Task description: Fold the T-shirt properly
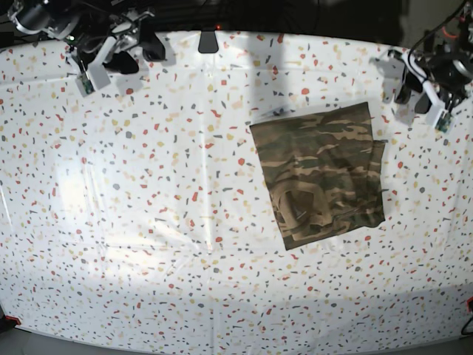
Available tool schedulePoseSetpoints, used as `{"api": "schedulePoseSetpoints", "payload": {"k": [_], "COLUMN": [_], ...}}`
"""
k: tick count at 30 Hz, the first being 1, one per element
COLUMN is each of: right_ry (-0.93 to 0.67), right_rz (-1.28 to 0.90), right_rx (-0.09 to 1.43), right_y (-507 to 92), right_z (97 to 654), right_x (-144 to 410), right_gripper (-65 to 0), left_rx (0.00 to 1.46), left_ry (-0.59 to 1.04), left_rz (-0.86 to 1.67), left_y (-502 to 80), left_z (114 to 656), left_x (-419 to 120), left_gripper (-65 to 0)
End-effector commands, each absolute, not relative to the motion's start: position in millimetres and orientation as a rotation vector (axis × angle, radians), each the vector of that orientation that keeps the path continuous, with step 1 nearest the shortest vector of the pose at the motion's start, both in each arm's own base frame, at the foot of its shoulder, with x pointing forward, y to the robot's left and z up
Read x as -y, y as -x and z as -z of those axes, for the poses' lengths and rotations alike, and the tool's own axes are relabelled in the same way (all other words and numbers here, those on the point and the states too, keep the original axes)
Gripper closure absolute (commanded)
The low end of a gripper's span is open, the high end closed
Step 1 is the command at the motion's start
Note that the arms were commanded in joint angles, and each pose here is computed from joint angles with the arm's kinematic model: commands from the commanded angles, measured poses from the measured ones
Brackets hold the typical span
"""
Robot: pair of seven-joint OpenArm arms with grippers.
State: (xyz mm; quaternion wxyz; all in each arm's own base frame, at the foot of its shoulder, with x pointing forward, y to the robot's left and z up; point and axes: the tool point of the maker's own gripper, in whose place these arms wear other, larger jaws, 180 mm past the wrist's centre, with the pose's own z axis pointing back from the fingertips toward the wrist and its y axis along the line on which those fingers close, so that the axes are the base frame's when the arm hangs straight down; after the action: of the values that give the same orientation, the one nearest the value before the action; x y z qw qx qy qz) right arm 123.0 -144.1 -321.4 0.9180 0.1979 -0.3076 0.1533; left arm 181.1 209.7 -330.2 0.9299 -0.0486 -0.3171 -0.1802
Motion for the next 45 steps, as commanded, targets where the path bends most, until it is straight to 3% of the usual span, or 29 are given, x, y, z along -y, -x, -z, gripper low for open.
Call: {"api": "schedulePoseSetpoints", "payload": {"k": [1, 6, 11, 16, 21, 27, 31, 35, 45], "right_ry": [-0.407, -0.361, -0.333, -0.312, -0.348, -0.314, -0.244, -0.103, -0.094], "right_rz": [-0.295, -0.147, -0.070, -0.037, 0.100, 0.228, 0.328, 0.412, 0.373], "right_rx": [0.625, 0.472, 0.384, 0.295, 0.205, 0.154, 0.218, 0.231, 0.280], "right_y": [-111.8, -50.3, -11.4, 17.7, 40.2, 35.3, 12.4, 1.8, -41.4], "right_z": [317.5, 331.4, 360.6, 435.2, 513.3, 582.4, 609.0, 625.5, 626.6], "right_x": [147.1, 167.0, 178.0, 193.9, 209.2, 223.4, 236.8, 260.0, 262.9], "right_gripper": [-34.1, -34.1, -34.1, -34.1, -34.1, -34.1, -34.1, -34.1, -34.1], "left_rx": [0.636, 0.461, 0.405, 0.222, 0.068, 0.149, 0.217, 0.246, 0.159], "left_ry": [0.095, 0.137, 0.220, 0.276, 0.311, 0.212, 0.125, 0.121, 0.144], "left_rz": [0.384, 0.397, 0.354, 0.259, -0.004, -0.254, -0.337, -0.295, -0.198], "left_y": [-171.4, -100.9, -54.3, 0.1, 51.1, 70.0, 68.6, 59.5, 61.6], "left_z": [329.4, 357.4, 387.3, 474.6, 564.1, 618.7, 628.6, 627.9, 632.1], "left_x": [-212.2, -207.7, -189.8, -196.4, -194.7, -203.9, -215.0, -218.7, -211.3], "left_gripper": [-24.5, -24.5, -24.4, -24.5, -24.5, -24.5, -24.5, -24.5, -24.5]}}
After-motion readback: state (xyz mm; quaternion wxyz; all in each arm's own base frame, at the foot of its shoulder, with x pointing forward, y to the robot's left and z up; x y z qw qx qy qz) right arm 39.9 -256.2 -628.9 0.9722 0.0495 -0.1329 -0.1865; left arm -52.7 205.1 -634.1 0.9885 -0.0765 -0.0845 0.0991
